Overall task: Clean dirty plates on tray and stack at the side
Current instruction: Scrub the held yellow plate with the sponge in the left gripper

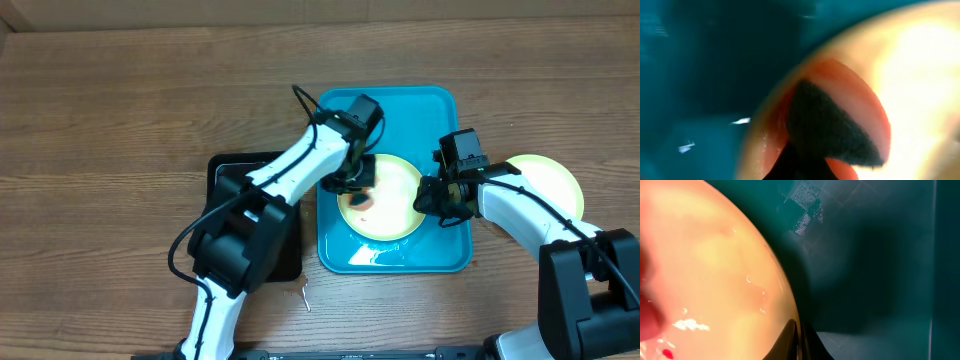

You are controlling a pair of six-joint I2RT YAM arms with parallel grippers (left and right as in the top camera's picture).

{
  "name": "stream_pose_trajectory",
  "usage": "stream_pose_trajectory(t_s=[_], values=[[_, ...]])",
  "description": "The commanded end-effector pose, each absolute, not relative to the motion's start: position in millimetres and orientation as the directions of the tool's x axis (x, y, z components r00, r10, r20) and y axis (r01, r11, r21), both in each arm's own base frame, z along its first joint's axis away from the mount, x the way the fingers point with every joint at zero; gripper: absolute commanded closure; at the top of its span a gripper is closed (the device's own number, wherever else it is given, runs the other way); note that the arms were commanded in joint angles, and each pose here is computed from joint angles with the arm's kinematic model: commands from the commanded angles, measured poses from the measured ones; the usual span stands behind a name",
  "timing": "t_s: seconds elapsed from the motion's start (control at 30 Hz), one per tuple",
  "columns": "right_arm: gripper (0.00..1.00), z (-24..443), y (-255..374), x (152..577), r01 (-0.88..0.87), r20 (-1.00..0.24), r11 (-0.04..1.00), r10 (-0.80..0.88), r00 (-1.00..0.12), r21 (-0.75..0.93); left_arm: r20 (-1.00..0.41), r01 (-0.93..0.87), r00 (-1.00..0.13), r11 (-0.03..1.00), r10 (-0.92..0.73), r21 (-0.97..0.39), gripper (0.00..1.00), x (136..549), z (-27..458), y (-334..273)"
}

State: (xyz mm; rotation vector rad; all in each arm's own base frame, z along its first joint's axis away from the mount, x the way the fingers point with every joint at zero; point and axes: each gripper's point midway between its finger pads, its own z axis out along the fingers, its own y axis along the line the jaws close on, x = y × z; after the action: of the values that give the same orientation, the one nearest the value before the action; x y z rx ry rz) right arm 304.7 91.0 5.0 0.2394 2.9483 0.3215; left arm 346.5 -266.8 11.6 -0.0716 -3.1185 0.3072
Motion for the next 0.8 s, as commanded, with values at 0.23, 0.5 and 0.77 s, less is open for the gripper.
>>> stream_pose_trajectory(t_s=[0.23,0.5,0.77], values=[[0.96,-5.4,82.3,290.9,0.151,-0.109,0.974,0.17,-0.979,0.169,-0.014,0.151,-0.988,0.954,0.152,-0.26,0.96,355.0,3.6,-271.6],[0.96,-5.5,82.2,290.7,0.151,-0.108,0.974,0.17,-0.979,0.169,-0.038,0.211,-0.971,0.774,0.236,-0.597,0.96,342.4,9.1,-362.3],[0.96,-5.6,82.0,289.8,0.151,-0.105,0.974,0.17,-0.98,0.167,0.168,0.09,-0.95,0.746,0.263,-0.66,0.96,301.6,-17.9,-375.9]])
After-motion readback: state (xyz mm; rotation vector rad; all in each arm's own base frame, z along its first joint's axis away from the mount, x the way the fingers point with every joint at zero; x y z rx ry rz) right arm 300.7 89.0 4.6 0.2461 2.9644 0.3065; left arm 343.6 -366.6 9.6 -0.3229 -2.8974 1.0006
